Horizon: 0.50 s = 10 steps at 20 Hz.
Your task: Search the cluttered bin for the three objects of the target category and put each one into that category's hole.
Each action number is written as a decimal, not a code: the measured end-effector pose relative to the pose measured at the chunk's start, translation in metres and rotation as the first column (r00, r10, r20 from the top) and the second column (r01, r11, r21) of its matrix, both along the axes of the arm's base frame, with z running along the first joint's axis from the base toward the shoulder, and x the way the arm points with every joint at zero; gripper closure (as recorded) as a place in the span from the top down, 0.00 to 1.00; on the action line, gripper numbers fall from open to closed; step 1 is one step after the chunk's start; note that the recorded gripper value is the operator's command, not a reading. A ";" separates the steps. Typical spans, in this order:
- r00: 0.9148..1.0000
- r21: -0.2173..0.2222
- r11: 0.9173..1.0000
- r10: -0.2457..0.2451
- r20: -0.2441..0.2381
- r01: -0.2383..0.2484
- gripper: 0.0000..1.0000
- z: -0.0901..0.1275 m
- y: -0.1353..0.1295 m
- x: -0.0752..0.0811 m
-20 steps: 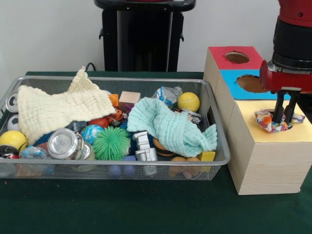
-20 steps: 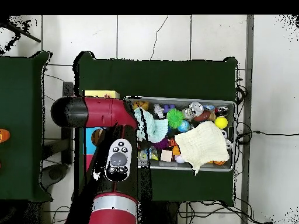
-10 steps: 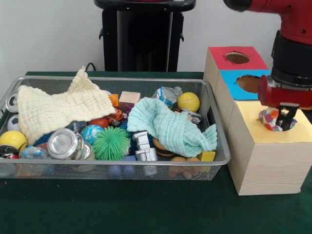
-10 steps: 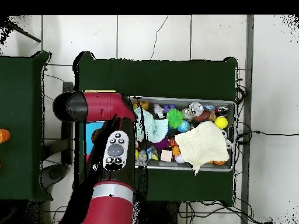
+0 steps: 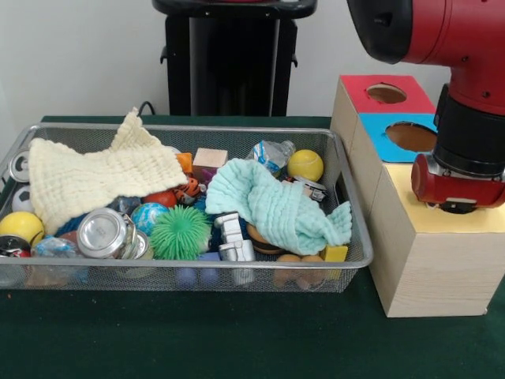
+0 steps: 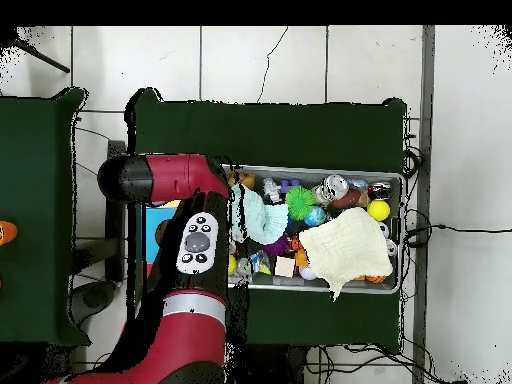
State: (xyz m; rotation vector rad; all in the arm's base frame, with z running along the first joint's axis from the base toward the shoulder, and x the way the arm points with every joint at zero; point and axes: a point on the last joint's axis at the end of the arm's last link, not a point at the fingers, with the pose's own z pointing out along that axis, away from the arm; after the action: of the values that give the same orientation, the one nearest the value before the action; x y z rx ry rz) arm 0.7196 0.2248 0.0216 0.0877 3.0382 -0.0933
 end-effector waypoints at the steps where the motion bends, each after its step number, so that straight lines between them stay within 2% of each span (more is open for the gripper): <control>1: 1.000 -0.002 1.000 0.001 0.000 -0.001 0.00 0.000 0.000 0.000; 5: 1.000 -0.022 1.000 0.009 0.000 -0.009 0.00 -0.002 0.000 -0.002; 6: 1.000 -0.035 0.999 0.013 -0.002 -0.013 1.00 -0.005 -0.001 -0.005; 10: 1.000 -0.048 0.999 0.002 0.003 -0.002 1.00 -0.004 0.003 -0.006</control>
State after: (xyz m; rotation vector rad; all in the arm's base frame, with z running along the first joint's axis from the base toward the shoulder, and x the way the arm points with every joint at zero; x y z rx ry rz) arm 0.7136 0.2280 0.0180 0.0805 3.0308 -0.1654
